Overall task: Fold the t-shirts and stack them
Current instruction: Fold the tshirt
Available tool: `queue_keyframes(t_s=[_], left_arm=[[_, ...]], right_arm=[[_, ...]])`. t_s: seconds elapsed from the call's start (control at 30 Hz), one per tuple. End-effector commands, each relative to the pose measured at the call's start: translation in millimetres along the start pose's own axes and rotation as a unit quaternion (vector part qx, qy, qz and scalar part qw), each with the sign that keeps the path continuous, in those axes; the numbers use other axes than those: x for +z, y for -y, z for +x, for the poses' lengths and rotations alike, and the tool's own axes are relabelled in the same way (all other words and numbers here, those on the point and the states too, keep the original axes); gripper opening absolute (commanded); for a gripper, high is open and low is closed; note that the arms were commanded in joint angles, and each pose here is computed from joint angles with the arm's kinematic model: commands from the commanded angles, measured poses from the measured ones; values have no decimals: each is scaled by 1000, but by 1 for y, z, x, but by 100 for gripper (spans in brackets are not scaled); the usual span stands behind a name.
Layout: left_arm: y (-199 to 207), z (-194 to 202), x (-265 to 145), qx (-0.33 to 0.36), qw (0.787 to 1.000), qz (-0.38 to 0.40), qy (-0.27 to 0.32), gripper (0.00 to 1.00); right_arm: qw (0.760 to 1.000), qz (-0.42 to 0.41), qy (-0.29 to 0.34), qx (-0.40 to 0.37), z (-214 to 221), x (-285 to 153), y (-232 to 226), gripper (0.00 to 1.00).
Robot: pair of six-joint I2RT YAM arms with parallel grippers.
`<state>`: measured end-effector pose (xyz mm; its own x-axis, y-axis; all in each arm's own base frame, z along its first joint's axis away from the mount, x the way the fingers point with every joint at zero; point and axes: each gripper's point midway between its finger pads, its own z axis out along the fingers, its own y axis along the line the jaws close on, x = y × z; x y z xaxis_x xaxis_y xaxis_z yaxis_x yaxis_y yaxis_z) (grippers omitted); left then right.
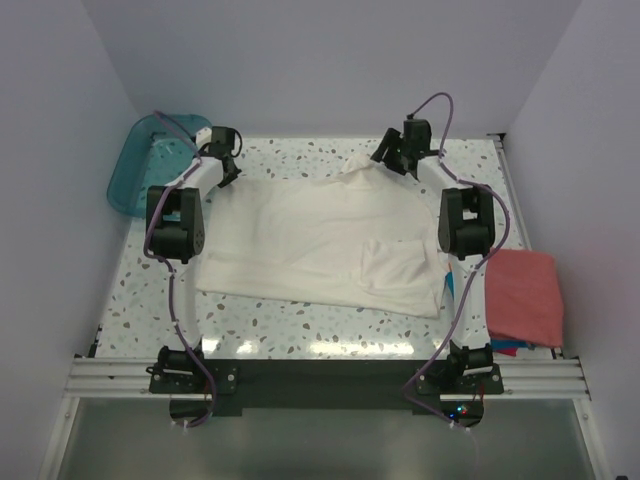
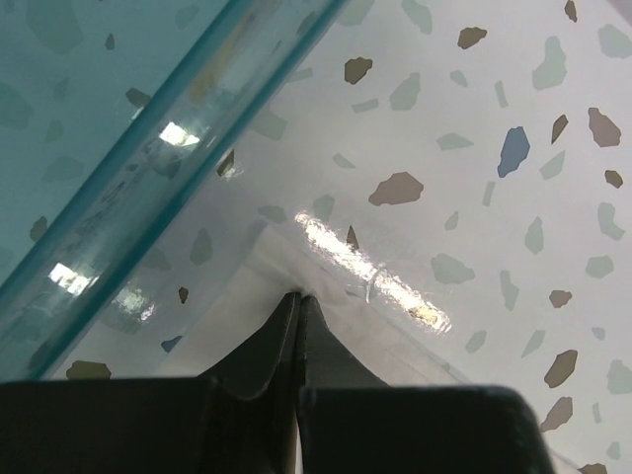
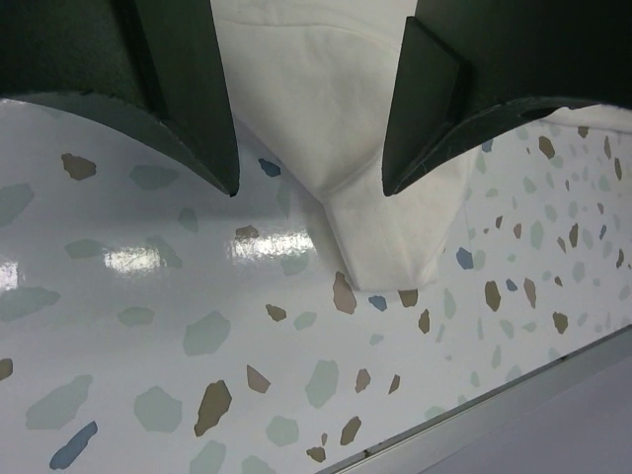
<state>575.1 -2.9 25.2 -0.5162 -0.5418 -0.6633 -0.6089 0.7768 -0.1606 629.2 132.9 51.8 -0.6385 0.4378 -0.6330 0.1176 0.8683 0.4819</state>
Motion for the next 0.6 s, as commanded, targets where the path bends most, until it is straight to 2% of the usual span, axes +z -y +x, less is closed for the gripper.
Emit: queue_keyframes(t_s=[0.0, 0.57], left_arm=[[15, -23, -14, -10, 999, 32, 31, 0], [15, -20, -11, -6, 999, 32, 29, 0]], right_arm=[[997, -46, 52, 35, -27, -6, -29, 63], [996, -47, 17, 72, 9, 22, -35, 53]])
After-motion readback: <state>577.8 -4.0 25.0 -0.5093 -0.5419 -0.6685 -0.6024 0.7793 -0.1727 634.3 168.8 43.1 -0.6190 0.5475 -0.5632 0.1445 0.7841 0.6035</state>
